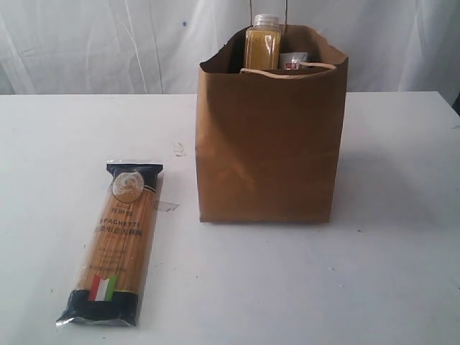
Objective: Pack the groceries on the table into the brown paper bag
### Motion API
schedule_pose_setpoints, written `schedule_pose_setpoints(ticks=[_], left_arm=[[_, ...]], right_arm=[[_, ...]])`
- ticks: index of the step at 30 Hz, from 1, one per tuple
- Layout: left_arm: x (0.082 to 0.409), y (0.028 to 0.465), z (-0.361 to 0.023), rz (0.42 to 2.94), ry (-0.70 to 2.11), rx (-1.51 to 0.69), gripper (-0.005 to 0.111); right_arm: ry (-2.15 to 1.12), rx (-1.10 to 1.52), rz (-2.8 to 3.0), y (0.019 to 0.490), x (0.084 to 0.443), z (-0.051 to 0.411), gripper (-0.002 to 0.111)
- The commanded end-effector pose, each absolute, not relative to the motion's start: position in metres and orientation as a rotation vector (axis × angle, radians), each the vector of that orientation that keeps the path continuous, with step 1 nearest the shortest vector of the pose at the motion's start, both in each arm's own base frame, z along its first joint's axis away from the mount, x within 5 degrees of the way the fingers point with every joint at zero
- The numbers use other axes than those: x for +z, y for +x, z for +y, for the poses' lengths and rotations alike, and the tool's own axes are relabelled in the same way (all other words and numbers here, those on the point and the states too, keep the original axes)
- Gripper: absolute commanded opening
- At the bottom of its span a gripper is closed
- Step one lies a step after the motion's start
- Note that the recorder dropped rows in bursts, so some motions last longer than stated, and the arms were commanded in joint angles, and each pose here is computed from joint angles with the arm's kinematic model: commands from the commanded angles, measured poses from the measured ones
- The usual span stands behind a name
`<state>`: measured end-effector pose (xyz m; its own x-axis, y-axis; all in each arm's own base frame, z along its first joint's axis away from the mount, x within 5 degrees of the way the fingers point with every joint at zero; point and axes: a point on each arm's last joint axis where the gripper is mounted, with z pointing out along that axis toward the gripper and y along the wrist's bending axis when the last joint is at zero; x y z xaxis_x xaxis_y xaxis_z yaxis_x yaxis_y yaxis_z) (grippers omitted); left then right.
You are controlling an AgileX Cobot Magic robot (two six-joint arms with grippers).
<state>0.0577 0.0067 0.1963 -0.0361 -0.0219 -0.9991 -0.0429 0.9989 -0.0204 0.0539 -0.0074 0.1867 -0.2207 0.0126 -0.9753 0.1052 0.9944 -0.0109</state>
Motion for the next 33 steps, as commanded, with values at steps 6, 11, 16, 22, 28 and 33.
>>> schedule_pose_setpoints(ticks=[6,11,16,22,28,33], left_arm=[[0.195,0.058,0.006,1.605,-0.036,0.019,0.001],[0.196,0.058,0.006,1.604,-0.035,0.018,0.001],[0.196,0.058,0.006,1.604,-0.035,0.018,0.001],[0.199,0.058,0.001,1.566,-0.058,-0.091,0.001],[0.237,0.04,-0.036,1.153,0.142,-0.655,0.001],[0.236,0.05,-0.004,1.171,-0.195,-0.43,0.001]], right_arm=[[0.095,-0.101,1.831,0.053,0.182,-0.008,0.0],[0.095,-0.101,1.831,0.053,0.182,-0.008,0.0],[0.095,-0.101,1.831,0.053,0.182,-0.008,0.0],[0.095,-0.101,1.831,0.053,0.182,-0.008,0.0],[0.095,-0.101,1.831,0.053,0.182,-0.008,0.0],[0.093,-0.099,1.83,0.053,0.182,-0.008,0.0]])
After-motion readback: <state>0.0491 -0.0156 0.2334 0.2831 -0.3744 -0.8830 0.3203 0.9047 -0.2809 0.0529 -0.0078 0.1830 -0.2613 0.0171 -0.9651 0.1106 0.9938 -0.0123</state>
